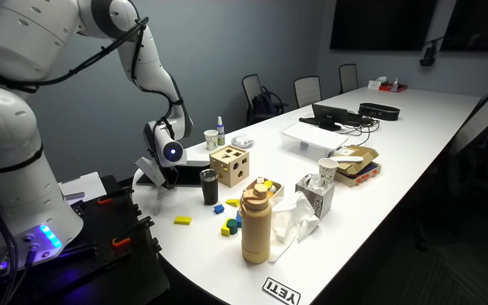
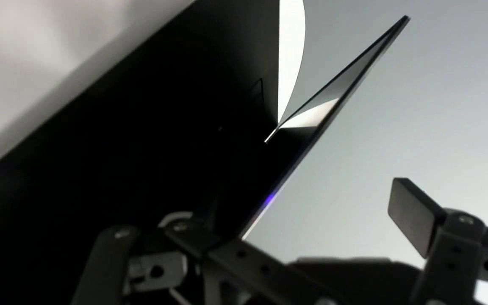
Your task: Open the laptop
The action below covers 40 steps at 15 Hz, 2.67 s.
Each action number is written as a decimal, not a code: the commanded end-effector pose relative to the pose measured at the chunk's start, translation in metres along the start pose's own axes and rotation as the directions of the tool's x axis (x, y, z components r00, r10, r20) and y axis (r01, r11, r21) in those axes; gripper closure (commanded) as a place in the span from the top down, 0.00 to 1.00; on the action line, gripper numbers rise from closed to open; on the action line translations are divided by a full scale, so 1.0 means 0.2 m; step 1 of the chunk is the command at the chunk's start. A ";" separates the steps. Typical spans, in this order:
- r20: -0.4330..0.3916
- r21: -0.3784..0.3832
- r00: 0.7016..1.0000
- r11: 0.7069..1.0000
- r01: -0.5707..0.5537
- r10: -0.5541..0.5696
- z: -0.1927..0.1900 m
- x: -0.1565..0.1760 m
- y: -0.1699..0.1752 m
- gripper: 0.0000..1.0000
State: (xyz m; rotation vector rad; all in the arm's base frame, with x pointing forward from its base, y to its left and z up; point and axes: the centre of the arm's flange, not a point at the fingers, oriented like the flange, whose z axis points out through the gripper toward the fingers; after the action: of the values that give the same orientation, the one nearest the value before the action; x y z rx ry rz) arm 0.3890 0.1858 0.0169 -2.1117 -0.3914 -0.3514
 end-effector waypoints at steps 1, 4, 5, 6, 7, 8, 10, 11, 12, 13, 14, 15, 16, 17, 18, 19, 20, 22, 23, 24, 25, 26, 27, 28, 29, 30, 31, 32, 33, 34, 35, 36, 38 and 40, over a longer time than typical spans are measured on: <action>-0.039 0.055 0.999 0.998 0.028 -0.026 -0.04 0.17 -0.22 1.00; -0.055 0.071 0.998 0.996 0.047 -0.043 -0.03 0.25 -0.29 1.00; -0.059 0.075 0.997 0.996 0.051 -0.046 -0.03 0.28 -0.31 1.00; -0.063 0.079 0.996 0.995 0.060 -0.055 -0.02 0.30 -0.33 1.00; -0.066 0.081 0.996 0.994 0.069 -0.064 -0.02 0.32 -0.35 1.00; -0.070 0.086 0.995 0.993 0.080 -0.074 -0.01 0.34 -0.37 1.00; -0.078 0.096 0.992 0.990 0.103 -0.095 0.01 0.38 -0.41 1.00; -0.079 0.101 0.991 0.988 0.113 -0.105 0.02 0.40 -0.42 1.00; -0.080 0.108 0.990 0.987 0.123 -0.115 0.03 0.41 -0.44 1.00; -0.078 0.113 0.989 0.985 0.133 -0.125 0.05 0.42 -0.46 1.00; -0.078 0.120 0.988 0.982 0.143 -0.134 0.07 0.43 -0.48 1.00; -0.077 0.127 0.987 0.981 0.149 -0.140 0.09 0.44 -0.49 1.00; -0.076 0.134 0.986 0.978 0.157 -0.148 0.12 0.44 -0.50 1.00; -0.074 0.141 0.985 0.977 0.162 -0.153 0.14 0.45 -0.51 1.00; -0.072 0.148 0.985 0.975 0.167 -0.158 0.16 0.45 -0.53 1.00; -0.070 0.153 0.984 0.973 0.175 -0.166 0.19 0.46 -0.55 1.00; -0.069 0.159 0.982 0.970 0.183 -0.174 0.21 0.47 -0.56 1.00; -0.068 0.166 0.979 0.965 0.201 -0.192 0.24 0.49 -0.59 1.00; -0.071 0.171 0.977 0.962 0.212 -0.203 0.26 0.50 -0.61 1.00; -0.073 0.174 0.975 0.960 0.221 -0.211 0.27 0.51 -0.62 1.00; -0.075 0.177 0.973 0.957 0.228 -0.218 0.29 0.53 -0.63 1.00; -0.077 0.180 0.971 0.955 0.235 -0.225 0.30 0.54 -0.64 1.00; -0.081 0.184 0.970 0.953 0.243 -0.231 0.32 0.55 -0.65 1.00; -0.083 0.186 0.969 0.951 0.247 -0.235 0.33 0.56 -0.66 1.00; -0.085 0.189 0.967 0.949 0.250 -0.238 0.34 0.57 -0.66 1.00; -0.086 0.191 0.966 0.948 0.254 -0.242 0.35 0.58 -0.66 1.00; -0.088 0.195 0.966 0.946 0.257 -0.245 0.37 0.59 -0.66 1.00; -0.090 0.200 0.964 0.943 0.264 -0.251 0.38 0.59 -0.67 1.00; -0.093 0.206 0.962 0.941 0.270 -0.256 0.40 0.60 -0.67 1.00; -0.095 0.210 0.961 0.938 0.274 -0.260 0.41 0.61 -0.68 1.00; -0.096 0.214 0.960 0.936 0.279 -0.264 0.43 0.62 -0.68 1.00; -0.097 0.217 0.959 0.934 0.283 -0.268 0.44 0.63 -0.69 1.00; -0.100 0.225 0.955 0.929 0.295 -0.279 0.47 0.64 -0.70 1.00; -0.108 0.232 0.946 0.917 0.323 -0.306 0.50 0.65 -0.72 1.00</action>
State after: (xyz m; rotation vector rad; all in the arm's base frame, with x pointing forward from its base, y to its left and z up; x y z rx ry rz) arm 0.4516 0.3366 0.1184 -1.8458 -0.6499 -0.5113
